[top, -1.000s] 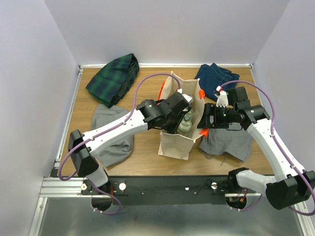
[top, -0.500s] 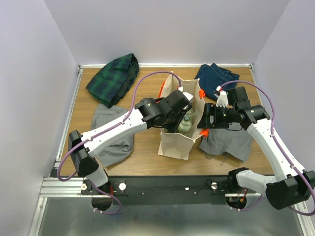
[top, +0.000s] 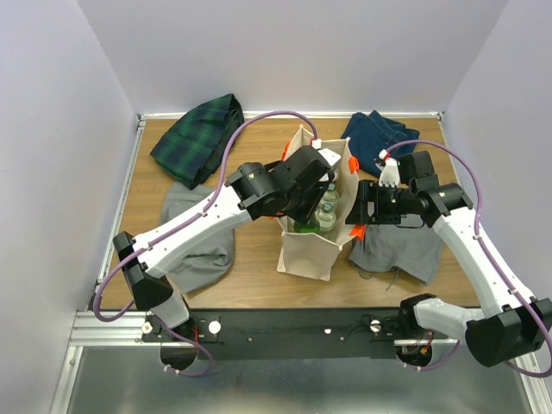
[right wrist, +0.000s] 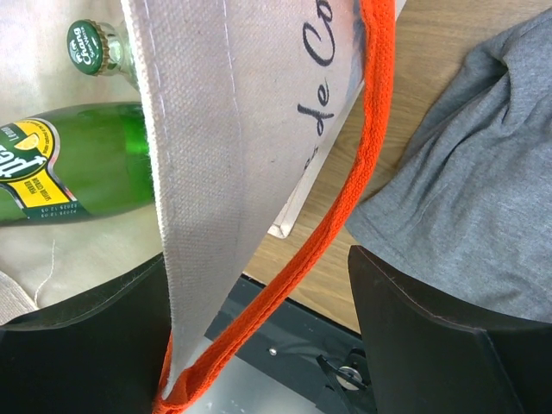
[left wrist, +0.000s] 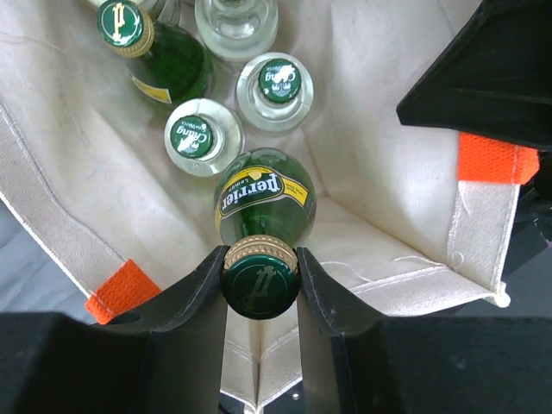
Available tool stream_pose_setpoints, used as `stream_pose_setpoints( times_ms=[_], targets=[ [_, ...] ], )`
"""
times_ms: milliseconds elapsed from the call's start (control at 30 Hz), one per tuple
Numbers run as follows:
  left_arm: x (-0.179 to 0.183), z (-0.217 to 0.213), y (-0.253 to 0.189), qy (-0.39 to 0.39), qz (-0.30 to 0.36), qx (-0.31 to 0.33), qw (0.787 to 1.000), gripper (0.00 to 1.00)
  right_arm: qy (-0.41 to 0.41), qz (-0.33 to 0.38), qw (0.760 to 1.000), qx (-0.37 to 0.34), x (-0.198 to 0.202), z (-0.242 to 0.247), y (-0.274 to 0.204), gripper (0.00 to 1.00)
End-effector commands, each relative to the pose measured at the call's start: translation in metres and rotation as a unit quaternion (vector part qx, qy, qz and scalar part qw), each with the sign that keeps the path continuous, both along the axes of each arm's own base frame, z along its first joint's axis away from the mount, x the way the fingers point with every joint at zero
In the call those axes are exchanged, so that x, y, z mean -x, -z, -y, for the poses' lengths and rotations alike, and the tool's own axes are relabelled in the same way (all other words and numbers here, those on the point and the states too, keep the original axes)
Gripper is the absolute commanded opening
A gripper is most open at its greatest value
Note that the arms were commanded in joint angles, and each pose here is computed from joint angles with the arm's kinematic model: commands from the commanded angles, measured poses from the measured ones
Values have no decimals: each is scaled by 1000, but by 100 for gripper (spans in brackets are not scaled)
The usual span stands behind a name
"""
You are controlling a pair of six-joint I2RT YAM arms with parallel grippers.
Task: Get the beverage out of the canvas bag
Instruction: Take out the drink from the canvas bag.
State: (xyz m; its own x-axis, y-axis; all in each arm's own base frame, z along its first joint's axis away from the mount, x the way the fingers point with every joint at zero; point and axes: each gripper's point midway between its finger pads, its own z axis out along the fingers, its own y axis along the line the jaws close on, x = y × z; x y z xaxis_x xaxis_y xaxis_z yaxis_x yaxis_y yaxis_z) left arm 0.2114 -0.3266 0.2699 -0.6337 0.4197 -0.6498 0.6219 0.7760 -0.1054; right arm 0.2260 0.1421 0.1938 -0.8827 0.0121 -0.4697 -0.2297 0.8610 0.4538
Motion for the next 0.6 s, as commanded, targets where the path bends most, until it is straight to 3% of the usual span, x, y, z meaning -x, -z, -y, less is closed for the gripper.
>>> stream_pose_setpoints(
  times_ms=[0, 567],
  targets=[
    [-8, 4, -39, -3, 48, 43, 998, 0, 3, 25, 1000, 8, -10, 2, -9, 85],
    [-4, -1, -61, 25, 52, 27, 998, 0, 0, 28, 1000, 7, -13, 0, -10, 85]
  ],
)
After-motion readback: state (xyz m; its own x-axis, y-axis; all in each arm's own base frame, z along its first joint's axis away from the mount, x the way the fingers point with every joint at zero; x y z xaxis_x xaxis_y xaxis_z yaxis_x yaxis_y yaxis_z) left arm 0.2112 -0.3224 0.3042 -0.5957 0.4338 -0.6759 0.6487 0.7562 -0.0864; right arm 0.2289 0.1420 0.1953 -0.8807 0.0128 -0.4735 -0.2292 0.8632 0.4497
